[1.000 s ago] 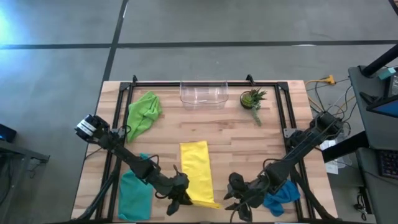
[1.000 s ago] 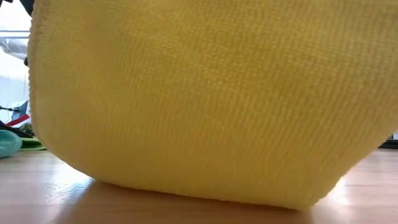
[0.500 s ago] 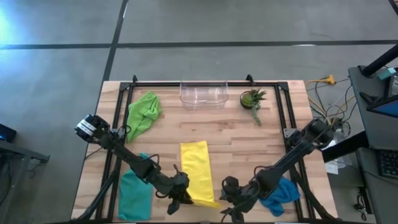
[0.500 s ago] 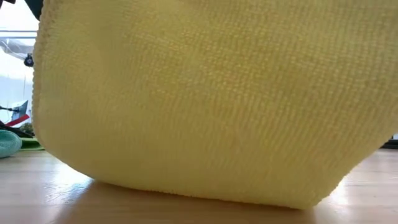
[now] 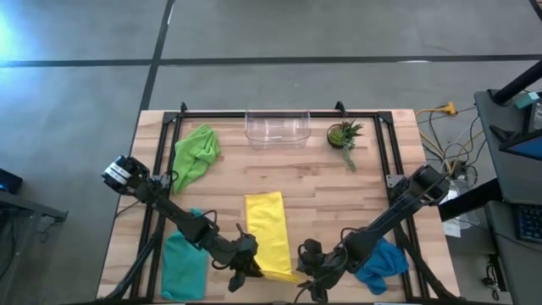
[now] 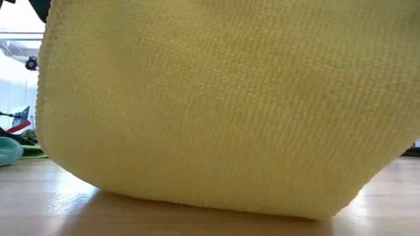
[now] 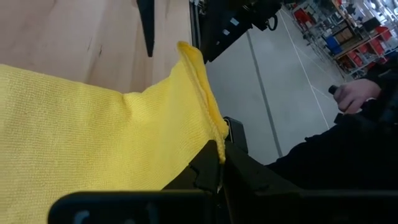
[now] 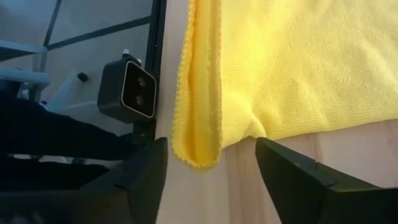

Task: Fold microfiber towels
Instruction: Fold the yellow microfiber towel

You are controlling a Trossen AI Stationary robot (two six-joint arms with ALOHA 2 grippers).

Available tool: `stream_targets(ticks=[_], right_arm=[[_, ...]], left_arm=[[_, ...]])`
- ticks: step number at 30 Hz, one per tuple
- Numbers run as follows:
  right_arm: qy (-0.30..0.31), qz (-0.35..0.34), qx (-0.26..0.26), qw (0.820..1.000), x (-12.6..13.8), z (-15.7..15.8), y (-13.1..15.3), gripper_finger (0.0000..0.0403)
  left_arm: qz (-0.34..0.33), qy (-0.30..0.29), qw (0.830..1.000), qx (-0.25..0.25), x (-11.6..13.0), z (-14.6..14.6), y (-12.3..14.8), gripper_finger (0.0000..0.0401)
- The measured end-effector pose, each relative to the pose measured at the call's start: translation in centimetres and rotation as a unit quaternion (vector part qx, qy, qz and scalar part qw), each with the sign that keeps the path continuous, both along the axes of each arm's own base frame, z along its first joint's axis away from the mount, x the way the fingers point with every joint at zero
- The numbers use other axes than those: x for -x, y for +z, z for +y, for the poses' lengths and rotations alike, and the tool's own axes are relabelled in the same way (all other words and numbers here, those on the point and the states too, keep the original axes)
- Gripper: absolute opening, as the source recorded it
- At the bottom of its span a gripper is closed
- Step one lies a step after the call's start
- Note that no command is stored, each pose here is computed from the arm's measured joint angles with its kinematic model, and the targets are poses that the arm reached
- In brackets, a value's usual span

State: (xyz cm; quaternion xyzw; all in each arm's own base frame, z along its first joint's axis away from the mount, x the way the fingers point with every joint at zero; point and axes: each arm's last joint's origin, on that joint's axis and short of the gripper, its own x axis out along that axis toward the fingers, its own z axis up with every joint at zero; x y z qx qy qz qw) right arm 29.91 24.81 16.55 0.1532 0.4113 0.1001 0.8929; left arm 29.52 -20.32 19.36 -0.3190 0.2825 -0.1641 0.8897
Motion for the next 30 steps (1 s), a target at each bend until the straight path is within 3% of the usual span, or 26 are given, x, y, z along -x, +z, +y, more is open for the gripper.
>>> stream_targets(ticks=[16,30], right_arm=[[0.013,-0.009,0.003,1.000,-0.15,-0.01,0.09,0.0023],[0.012,-0.008,-0.004,1.000,-0.25,-0.07,0.15,0.0009]], left_arm=[[0.000,0.000,1.000,0.000,0.00,0.00,0.01,0.0000],[-0.001,-0.001,1.000,-0.003,0.00,0.00,0.00,0.0000]])
